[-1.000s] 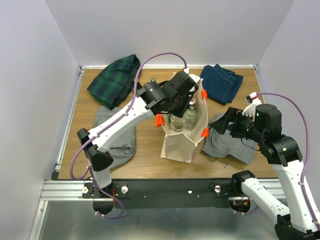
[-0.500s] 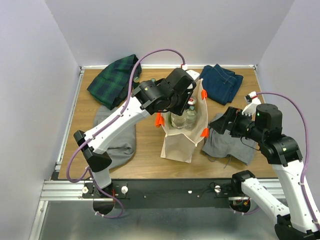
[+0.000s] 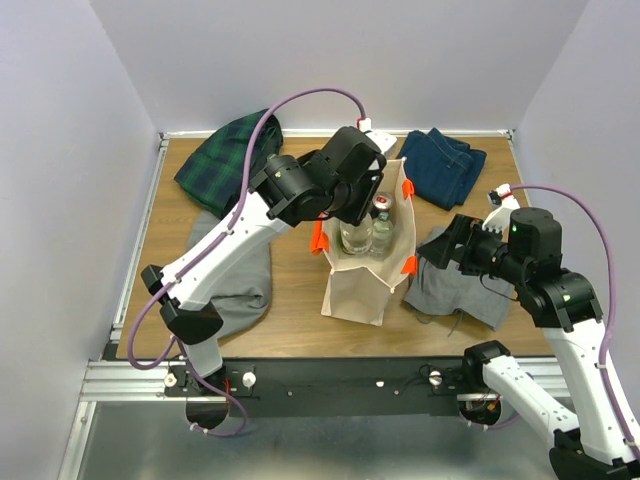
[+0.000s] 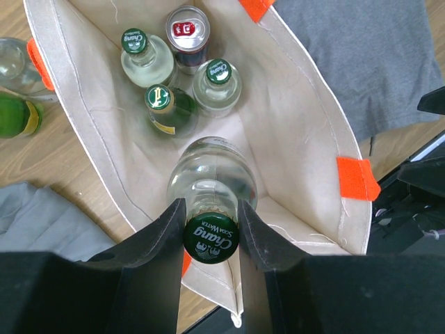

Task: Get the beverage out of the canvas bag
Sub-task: Take out the drink from the canvas bag.

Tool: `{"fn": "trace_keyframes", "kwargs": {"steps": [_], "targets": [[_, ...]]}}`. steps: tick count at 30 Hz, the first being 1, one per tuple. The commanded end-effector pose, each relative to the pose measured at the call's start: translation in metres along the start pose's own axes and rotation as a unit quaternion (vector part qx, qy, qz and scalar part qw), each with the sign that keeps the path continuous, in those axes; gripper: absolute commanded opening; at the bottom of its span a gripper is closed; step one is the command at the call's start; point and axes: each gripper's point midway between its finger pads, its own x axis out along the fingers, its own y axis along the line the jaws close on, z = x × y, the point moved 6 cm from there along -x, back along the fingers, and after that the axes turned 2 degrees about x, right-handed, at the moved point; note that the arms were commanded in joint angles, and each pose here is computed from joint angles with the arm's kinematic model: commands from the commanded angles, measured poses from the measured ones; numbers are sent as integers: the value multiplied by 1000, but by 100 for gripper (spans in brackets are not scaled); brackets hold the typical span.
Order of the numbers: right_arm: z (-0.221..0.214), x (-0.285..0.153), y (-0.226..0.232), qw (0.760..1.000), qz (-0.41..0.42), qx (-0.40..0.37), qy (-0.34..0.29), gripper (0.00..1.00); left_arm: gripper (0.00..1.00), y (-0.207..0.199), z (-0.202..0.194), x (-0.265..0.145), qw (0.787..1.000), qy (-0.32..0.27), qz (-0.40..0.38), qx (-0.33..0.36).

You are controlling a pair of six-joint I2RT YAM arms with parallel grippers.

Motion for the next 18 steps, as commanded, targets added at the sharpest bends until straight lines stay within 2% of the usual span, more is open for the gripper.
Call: {"fn": "trace_keyframes", "kwargs": {"steps": [1, 18], "targets": [[0, 2, 1, 1000, 7, 0, -4, 96, 0, -1, 30, -47, 995, -94, -27, -6], [2, 2, 3, 1000, 11, 0, -5, 96, 0, 8, 37, -68, 993, -119, -5, -13]]}}
